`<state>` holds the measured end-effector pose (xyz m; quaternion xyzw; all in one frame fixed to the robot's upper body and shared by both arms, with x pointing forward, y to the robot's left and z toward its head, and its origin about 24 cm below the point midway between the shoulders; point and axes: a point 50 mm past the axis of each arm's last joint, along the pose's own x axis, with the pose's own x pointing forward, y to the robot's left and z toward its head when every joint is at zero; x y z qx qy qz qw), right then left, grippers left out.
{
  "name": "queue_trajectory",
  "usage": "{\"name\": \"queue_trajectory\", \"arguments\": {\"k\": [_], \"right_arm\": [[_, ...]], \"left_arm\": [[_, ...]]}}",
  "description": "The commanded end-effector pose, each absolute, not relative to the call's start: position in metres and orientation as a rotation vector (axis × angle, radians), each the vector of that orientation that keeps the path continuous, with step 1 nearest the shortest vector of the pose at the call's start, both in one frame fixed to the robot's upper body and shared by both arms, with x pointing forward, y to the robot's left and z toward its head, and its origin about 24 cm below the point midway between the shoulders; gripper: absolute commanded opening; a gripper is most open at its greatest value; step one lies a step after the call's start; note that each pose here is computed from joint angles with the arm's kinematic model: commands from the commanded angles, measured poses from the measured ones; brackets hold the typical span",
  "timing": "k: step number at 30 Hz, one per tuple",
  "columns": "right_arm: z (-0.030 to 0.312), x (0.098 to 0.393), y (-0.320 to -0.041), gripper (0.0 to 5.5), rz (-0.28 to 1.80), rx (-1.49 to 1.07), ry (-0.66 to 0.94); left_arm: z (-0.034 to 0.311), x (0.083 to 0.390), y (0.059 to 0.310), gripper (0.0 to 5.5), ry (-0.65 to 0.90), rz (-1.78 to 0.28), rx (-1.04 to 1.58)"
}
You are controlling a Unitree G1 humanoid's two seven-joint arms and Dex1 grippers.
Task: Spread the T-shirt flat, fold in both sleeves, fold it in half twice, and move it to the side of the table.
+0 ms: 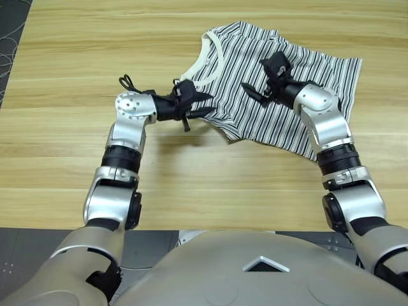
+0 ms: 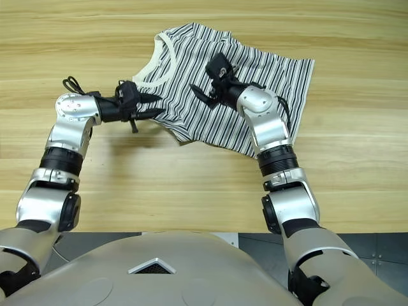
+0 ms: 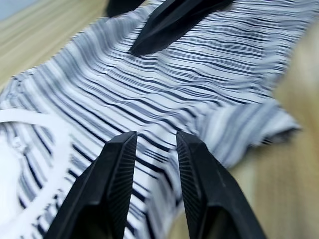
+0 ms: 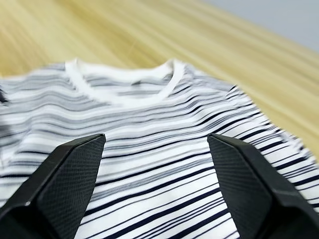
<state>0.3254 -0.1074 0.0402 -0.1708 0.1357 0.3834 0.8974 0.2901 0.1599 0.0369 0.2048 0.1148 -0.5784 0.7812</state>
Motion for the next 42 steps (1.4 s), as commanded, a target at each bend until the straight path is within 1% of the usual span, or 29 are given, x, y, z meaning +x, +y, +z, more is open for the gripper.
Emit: {"name": "queue_trajectory", "arguments": {"k": [1,5,9,14,19,23,26,28,31,33,36,39,42], "right_arm": [[0.032,0.334,-0.094,3.78,0.789,-0.39,0.349],[0.025,0.34,-0.091,3.78,0.737,-0.395,0.373],[0.021,0.342,-0.088,3.78,0.728,-0.405,0.378],[0.019,0.344,-0.087,3.78,0.708,-0.428,0.372],[0.018,0.344,-0.086,3.78,0.706,-0.445,0.381],[0.021,0.348,-0.084,3.78,0.669,-0.412,0.412],[0.022,0.357,-0.091,3.78,0.546,-0.328,0.471],[0.023,0.364,-0.101,3.78,0.402,-0.219,0.509],[0.025,0.371,-0.115,3.78,0.215,-0.079,0.527],[0.026,0.373,-0.119,3.78,0.151,-0.011,0.525],[0.031,0.375,-0.113,3.78,0.149,0.031,0.511],[0.034,0.376,-0.103,3.78,0.216,0.043,0.507],[0.034,0.375,-0.103,3.78,0.24,0.032,0.504]], "left_arm": [[0.035,0.278,0.163,1.46,0.317,-1.27,0.521],[0.018,0.27,0.161,1.46,0.391,-1.248,0.515],[0.012,0.27,0.153,1.46,0.402,-1.222,0.471],[0.011,0.277,0.142,1.46,0.404,-1.177,0.356],[0.004,0.281,0.146,1.46,0.47,-1.134,0.367],[-0.002,0.281,0.154,1.46,0.534,-1.11,0.422],[-0.005,0.279,0.16,1.46,0.567,-1.106,0.454],[-0.004,0.278,0.163,1.46,0.581,-1.103,0.48],[-0.001,0.278,0.167,1.46,0.591,-1.106,0.506],[0.002,0.279,0.169,1.46,0.594,-1.107,0.519],[0.005,0.278,0.169,1.46,0.598,-1.115,0.525],[0.005,0.281,0.169,1.46,0.594,-1.105,0.528],[0.009,0.287,0.17,1.46,0.57,-1.077,0.522]]}}
